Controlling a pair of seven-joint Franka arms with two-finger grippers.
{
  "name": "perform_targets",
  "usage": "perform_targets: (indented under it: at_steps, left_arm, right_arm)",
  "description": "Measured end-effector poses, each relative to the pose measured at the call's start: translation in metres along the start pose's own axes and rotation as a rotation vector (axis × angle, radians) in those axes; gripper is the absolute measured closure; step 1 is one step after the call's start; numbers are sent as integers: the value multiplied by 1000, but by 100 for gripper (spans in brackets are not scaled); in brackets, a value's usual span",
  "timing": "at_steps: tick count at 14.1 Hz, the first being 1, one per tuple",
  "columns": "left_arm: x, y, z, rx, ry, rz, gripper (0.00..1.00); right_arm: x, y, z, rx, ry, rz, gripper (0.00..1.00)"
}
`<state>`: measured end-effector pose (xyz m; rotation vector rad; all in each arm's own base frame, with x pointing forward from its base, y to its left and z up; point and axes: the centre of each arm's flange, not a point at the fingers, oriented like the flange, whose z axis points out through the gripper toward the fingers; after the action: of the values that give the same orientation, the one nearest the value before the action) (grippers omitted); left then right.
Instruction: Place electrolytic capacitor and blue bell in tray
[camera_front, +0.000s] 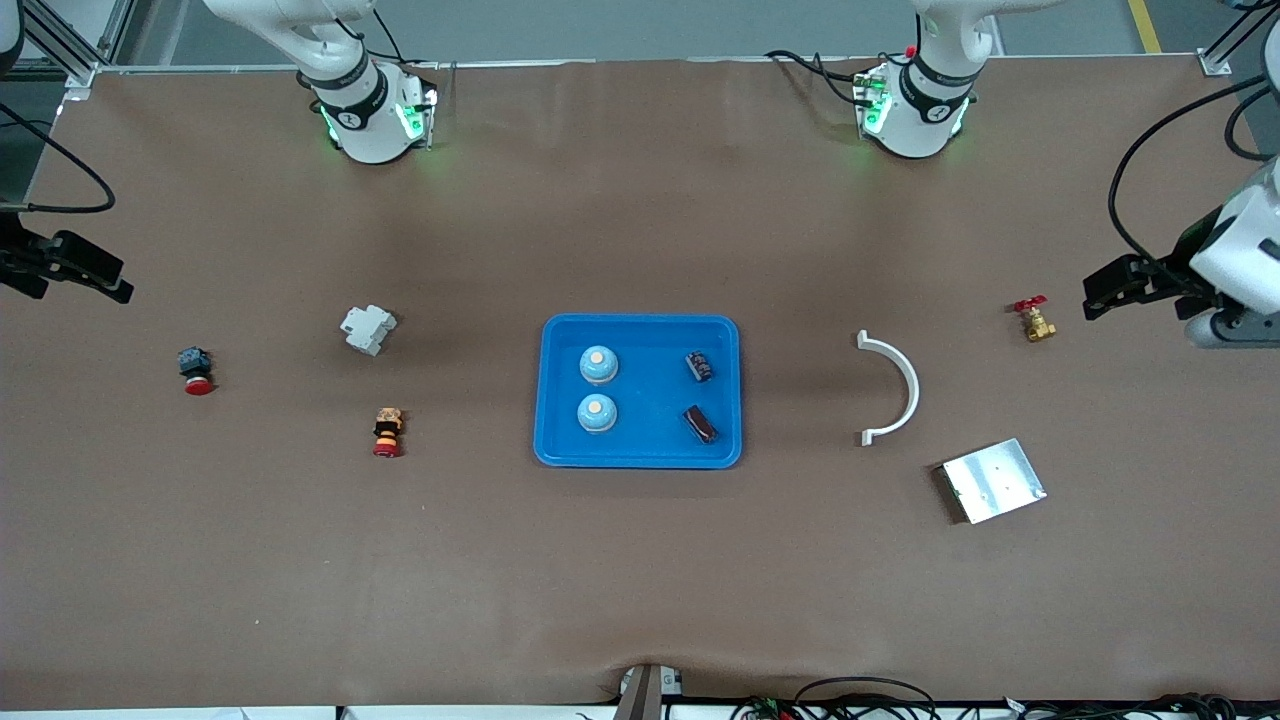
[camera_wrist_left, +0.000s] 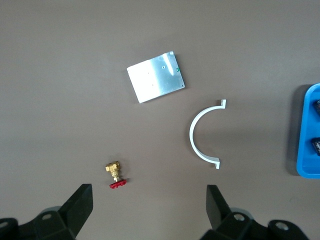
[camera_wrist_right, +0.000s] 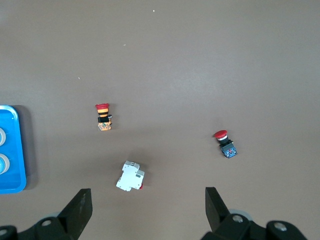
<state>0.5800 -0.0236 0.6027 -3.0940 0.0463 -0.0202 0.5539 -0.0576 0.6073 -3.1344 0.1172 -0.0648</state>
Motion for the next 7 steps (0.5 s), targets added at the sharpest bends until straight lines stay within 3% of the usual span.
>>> perform_targets:
  at_steps: [7]
  left_arm:
    - [-11, -2, -20, -41, 13, -15, 0]
  right_arm:
    - [0, 0, 4, 0, -6, 0, 0]
